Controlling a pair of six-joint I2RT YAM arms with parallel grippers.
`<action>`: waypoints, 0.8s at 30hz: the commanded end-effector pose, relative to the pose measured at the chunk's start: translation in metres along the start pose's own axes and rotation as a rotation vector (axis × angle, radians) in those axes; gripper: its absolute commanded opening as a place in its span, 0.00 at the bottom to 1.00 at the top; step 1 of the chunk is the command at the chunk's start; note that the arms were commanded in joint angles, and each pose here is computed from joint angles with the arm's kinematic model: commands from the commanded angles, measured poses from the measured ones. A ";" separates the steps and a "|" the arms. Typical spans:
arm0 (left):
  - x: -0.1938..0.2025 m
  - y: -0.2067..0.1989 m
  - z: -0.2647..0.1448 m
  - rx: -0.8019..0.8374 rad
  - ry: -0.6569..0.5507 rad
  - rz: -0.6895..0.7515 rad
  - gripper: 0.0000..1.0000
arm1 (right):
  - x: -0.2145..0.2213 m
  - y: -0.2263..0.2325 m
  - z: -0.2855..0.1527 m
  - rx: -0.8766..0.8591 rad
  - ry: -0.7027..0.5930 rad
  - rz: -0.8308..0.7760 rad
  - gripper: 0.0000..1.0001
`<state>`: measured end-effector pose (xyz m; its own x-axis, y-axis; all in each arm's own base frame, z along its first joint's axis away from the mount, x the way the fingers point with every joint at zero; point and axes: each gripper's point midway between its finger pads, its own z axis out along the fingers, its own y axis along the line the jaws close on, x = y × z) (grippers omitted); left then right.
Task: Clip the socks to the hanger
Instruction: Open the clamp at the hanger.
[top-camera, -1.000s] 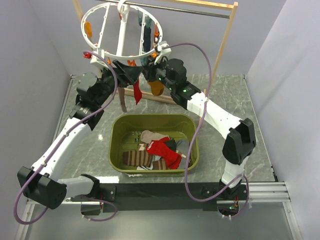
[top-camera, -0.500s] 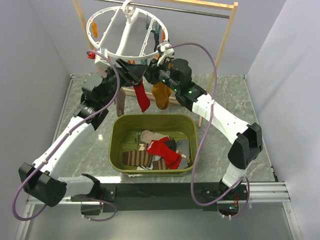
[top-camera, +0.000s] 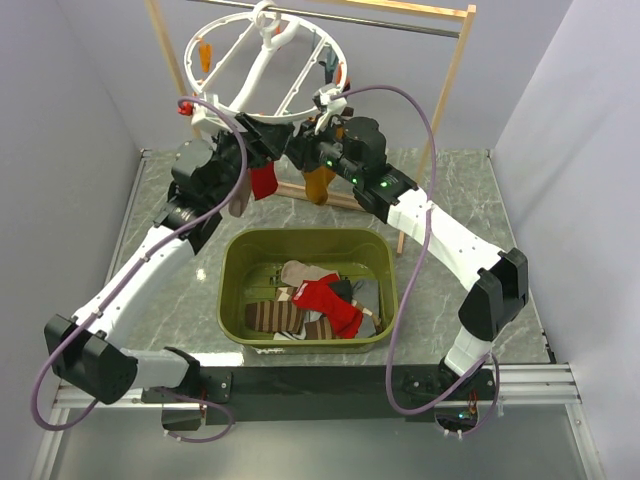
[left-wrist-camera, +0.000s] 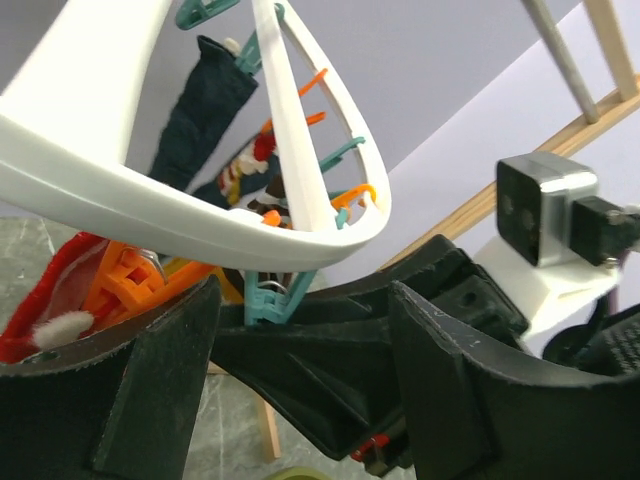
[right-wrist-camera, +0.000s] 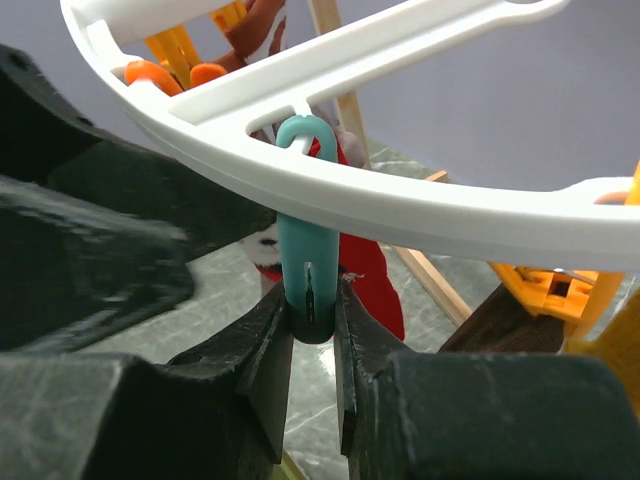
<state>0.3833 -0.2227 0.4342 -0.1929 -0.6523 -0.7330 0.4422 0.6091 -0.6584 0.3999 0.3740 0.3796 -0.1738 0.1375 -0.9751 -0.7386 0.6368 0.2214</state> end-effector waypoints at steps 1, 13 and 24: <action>-0.016 -0.010 0.007 0.024 -0.050 0.036 0.73 | -0.021 0.021 -0.015 -0.072 -0.015 -0.023 0.16; -0.021 -0.008 0.015 0.087 -0.067 0.098 0.73 | -0.023 0.026 -0.016 -0.096 -0.007 -0.035 0.16; -0.006 -0.009 0.022 0.165 0.005 0.162 0.67 | -0.028 0.027 -0.013 -0.105 -0.016 -0.039 0.16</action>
<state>0.4063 -0.2317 0.4198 -0.1744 -0.5681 -0.8043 0.5208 0.6400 -0.5649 0.3932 0.3762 0.3761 -0.1897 0.1047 -0.9762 -0.7623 0.6110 0.2137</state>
